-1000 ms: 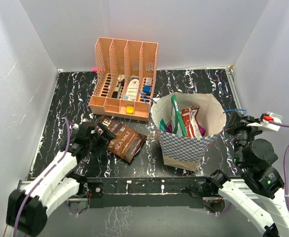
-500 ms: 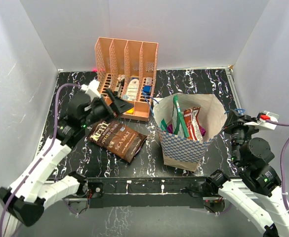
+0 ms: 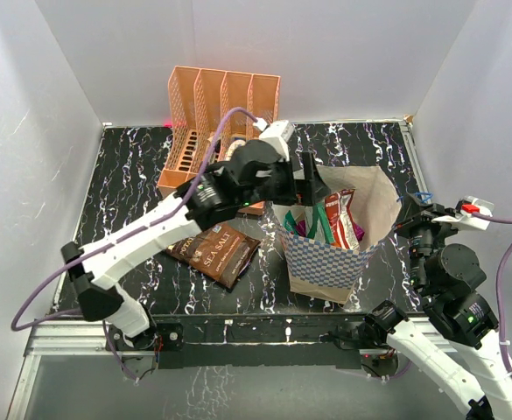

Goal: Take the snacks out of the paper bag
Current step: Take out the snack from the paper bag.

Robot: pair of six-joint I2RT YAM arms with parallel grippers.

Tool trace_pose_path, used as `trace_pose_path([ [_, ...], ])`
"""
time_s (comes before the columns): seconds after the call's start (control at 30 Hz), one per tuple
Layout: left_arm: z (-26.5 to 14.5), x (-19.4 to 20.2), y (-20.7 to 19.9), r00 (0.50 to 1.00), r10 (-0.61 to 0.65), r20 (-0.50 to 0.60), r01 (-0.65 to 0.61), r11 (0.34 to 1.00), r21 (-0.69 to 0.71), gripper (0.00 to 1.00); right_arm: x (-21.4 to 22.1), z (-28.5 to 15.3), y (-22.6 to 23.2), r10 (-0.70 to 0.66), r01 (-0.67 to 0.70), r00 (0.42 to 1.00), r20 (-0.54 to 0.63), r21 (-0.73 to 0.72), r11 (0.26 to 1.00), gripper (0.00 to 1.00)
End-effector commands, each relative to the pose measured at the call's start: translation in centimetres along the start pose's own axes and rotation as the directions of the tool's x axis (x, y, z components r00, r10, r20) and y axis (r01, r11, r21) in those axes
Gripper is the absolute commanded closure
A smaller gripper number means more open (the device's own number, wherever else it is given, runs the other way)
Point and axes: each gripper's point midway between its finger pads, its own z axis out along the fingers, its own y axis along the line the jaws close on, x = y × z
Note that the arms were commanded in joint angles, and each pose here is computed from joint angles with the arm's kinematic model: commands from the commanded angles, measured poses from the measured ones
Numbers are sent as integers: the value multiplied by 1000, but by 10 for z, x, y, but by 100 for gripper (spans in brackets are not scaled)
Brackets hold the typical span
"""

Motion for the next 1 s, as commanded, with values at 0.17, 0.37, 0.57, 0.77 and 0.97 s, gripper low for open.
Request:
trace_pose_path([
  [0.17, 20, 7, 54, 976, 198, -85, -215, 878, -427, 13, -32, -4, 7, 101, -99, 992, 77, -37, 994, 92],
  [0.37, 45, 24, 58, 963, 217, -159, -265, 868, -420, 33, -31, -3, 9, 98, -96, 992, 73, -40, 995, 92],
  [0.57, 48, 34, 66, 961, 208, -180, -267, 860, -434, 64, -29, -3, 6, 92, -90, 993, 73, -32, 995, 92],
  [0.77, 48, 30, 60, 963, 214, -165, -264, 874, -409, 85, -26, -1, 9, 90, -88, 994, 64, -36, 996, 92],
  [0.97, 37, 5, 26, 971, 222, -88, -238, 922, -306, 100, -25, -2, 9, 97, -95, 993, 63, -38, 995, 92],
])
